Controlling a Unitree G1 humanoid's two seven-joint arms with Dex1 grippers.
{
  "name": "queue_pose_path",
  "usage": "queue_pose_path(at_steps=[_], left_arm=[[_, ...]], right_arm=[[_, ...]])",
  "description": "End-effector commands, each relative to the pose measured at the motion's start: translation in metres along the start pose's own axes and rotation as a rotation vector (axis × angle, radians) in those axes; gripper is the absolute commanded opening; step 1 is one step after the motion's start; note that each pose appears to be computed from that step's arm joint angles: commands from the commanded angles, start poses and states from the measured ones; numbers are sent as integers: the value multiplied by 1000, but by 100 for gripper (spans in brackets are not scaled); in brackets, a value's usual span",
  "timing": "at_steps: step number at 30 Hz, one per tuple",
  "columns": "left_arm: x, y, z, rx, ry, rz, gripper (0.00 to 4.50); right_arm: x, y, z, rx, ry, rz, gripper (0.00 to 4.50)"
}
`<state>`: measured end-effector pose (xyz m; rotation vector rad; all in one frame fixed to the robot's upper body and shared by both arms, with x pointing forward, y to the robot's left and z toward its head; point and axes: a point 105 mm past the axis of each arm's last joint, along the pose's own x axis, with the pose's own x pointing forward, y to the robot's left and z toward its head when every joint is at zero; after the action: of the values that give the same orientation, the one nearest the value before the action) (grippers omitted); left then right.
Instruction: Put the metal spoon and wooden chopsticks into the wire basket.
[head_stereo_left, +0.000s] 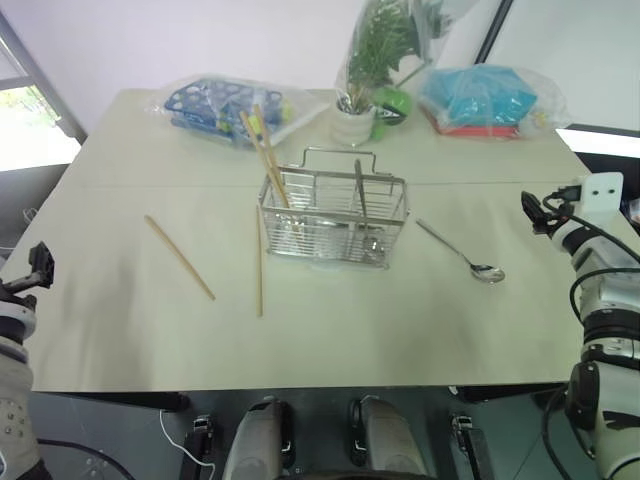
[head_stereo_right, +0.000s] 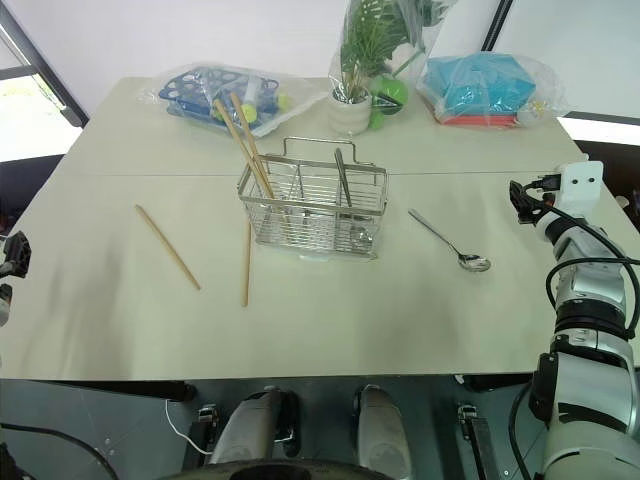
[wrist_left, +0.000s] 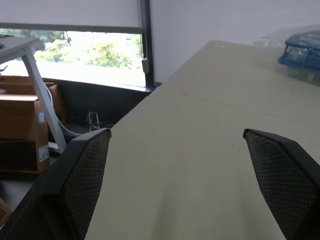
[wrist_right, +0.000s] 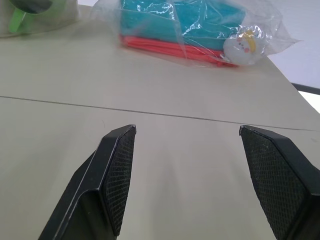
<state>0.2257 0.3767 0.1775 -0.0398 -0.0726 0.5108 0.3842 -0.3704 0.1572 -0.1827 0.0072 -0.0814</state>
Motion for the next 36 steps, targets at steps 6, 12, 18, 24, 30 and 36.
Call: queue_pose_path(at_steps=[6,12,18,24,30,36], left_arm=[[0,-5,9,5,-21,-42,445],[1,-6,10,4,-27,-39,445],[3,-8,11,2,-24,-55,445],[8,-25,36,-31,-80,-163,445],[-4,-112,76,21,-100,-657,445],[-63,-194,86,144,-11,-1272,445]], right_arm=[[-1,-5,11,7,-51,-18,340],[-1,-6,12,3,-53,-21,340],[-2,-10,15,-4,-54,-27,340],[2,-14,29,-30,-64,-14,340],[9,-2,63,-70,-89,145,340],[6,32,68,-210,41,480,340]])
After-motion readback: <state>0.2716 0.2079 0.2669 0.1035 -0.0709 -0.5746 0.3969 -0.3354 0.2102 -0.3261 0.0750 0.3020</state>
